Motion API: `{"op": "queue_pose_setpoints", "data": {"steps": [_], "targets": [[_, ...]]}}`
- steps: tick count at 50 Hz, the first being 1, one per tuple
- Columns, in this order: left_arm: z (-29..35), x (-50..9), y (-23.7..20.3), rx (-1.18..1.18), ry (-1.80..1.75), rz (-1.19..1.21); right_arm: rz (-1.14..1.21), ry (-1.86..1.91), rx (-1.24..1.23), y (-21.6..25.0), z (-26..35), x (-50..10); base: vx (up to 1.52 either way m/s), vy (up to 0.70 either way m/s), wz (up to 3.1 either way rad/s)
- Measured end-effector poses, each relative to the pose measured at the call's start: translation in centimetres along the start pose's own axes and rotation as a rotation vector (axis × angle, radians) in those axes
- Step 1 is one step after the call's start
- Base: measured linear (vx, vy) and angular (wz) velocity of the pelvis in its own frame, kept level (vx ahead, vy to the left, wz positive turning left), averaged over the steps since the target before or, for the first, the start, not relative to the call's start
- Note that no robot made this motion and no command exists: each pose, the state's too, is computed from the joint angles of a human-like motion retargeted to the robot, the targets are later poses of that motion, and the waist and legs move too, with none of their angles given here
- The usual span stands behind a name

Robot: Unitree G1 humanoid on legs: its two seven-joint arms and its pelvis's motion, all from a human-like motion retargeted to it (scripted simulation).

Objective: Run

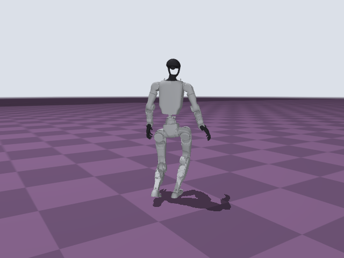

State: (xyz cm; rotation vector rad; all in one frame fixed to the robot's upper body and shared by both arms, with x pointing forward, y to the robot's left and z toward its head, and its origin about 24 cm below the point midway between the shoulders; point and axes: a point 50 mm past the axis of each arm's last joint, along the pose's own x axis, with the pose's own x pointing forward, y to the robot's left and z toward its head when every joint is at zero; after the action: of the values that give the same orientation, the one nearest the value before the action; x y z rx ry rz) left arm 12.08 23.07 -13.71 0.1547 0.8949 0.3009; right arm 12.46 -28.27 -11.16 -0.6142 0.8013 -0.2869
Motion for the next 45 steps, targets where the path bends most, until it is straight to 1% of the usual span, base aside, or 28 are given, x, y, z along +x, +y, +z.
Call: {"op": "queue_pose_setpoints", "data": {"steps": [4,8,12,16,21,24,27,31,34,35,38,41,45], "targets": [[6.1,0.8,-1.0,-0.080,-0.202,-0.007,-0.060,0.042,0.028,-1.3,-1.1,-0.1,-0.36,0.09,0.78],[12.0,0.8,-0.7,-0.157,-0.393,0.019,-0.116,0.084,0.053,-2.1,-2.2,-0.4,-0.27,0.07,0.72],[14.1,0.3,-0.2,-0.204,-0.471,0.037,-0.126,0.105,0.086,-2.0,-2.8,-0.7,-0.06,0.03,0.04],[11.1,0.0,-0.4,-0.164,-0.408,0.005,-0.107,0.064,0.124,-1.7,-2.2,-1.0,0.04,-0.02,-0.54],[4.6,-0.7,-0.9,-0.045,-0.231,-0.058,-0.086,-0.076,0.218,-1.1,0.8,-1.2,-0.05,-0.06,0.02],[0.9,-1.3,-0.4,0.002,-0.111,-0.057,-0.108,-0.220,0.270,-1.7,4.1,-1.2,-0.04,-0.03,0.09],[-1.8,-2.0,1.0,0.014,-0.023,-0.013,-0.156,-0.412,0.301,-3.2,8.6,-1.2,0.00,0.00,0.00],[-3.7,-2.6,3.0,0.023,0.034,0.088,-0.219,-0.671,0.262,-5.3,15.1,-1.6,-0.03,0.00,-0.04],[-4.1,-3.0,3.3,0.020,0.032,0.111,-0.212,-0.747,0.224,-5.4,16.8,-2.0,0.01,0.01,0.09],[-3.9,-3.2,3.3,0.017,0.017,0.104,-0.198,-0.752,0.210,-5.2,16.8,-2.1,0.04,0.03,0.34],[-2.9,-3.4,2.2,0.030,-0.051,0.033,-0.110,-0.664,0.151,-3.1,14.1,-1.9,-0.01,0.04,0.29],[-0.9,-3.3,0.9,0.040,-0.143,-0.034,-0.048,-0.533,0.088,-1.6,10.3,-1.6,-0.05,0.04,0.20],[3.4,-2.6,-0.4,0.023,-0.293,-0.074,-0.040,-0.309,0.008,-1.0,4.5,-1.3,-0.01,0.01,0.02]]}}
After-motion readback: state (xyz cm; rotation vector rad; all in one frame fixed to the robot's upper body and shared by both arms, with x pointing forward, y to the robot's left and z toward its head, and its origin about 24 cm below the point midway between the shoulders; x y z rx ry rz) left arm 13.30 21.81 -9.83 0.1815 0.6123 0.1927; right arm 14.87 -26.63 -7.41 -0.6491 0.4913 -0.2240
